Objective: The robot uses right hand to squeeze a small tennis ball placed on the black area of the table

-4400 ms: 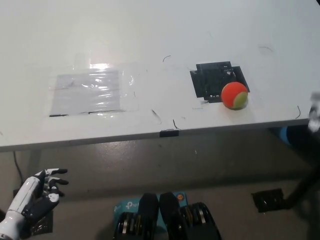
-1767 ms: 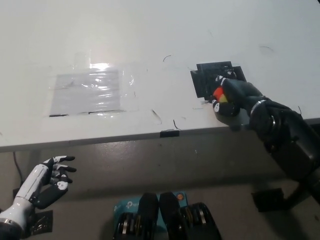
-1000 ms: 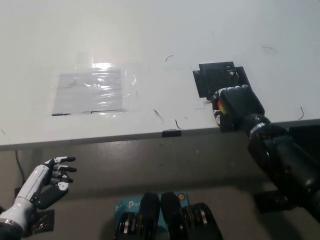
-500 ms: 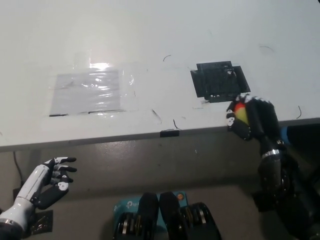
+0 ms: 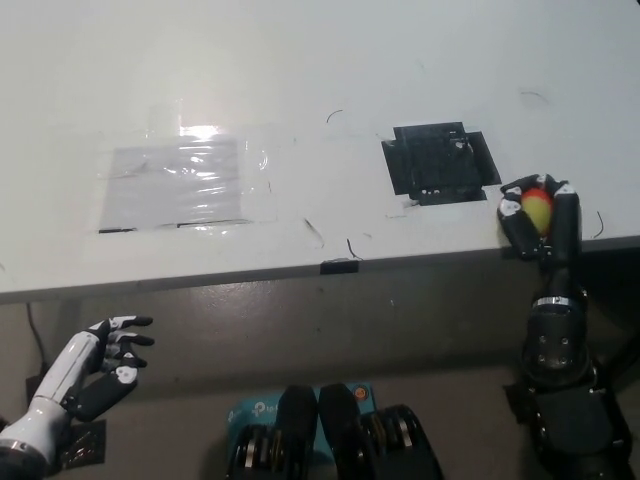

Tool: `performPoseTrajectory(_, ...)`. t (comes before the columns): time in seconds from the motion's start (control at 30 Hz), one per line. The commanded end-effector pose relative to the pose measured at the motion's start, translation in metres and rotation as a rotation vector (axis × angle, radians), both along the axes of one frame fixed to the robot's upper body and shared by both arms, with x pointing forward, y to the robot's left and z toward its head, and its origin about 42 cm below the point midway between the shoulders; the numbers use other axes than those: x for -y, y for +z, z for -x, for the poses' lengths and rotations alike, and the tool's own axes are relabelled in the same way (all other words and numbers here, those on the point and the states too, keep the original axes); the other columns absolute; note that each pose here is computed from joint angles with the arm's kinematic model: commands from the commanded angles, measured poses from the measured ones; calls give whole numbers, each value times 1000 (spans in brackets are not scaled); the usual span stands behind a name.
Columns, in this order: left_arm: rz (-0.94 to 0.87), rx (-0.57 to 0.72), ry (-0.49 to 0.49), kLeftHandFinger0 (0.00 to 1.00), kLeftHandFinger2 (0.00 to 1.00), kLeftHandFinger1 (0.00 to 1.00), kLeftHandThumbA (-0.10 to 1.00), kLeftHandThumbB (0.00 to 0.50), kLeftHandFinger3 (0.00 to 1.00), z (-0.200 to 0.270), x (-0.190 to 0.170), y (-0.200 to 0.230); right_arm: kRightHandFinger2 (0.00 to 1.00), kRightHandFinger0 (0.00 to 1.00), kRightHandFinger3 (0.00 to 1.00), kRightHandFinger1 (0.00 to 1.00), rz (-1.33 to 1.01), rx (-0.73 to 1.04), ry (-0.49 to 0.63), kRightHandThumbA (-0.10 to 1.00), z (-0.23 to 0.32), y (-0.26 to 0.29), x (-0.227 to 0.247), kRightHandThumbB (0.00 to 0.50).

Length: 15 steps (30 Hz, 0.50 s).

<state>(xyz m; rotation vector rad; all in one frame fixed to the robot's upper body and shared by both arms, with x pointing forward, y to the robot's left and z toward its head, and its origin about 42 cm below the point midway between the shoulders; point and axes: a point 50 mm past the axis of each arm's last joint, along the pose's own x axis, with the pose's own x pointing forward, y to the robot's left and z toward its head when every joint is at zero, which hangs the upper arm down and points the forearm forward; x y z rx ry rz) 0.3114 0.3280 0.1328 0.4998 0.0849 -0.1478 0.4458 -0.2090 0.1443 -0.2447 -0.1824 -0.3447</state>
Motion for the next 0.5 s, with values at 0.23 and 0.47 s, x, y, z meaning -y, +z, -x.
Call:
performPoseTrajectory(0.23, -13, 59, -28, 454, 655, 554, 70, 39, 748, 2, -3, 13, 202, 0, 359, 0, -965, 229, 92, -100, -17, 118, -9, 8)
performPoseTrajectory(0.47, -7, 46, -15, 470, 657, 564, 117, 51, 748, 2, -5, 11, 272, 0, 527, 0, -1247, 371, 233, -100, 8, 159, -1, 0)
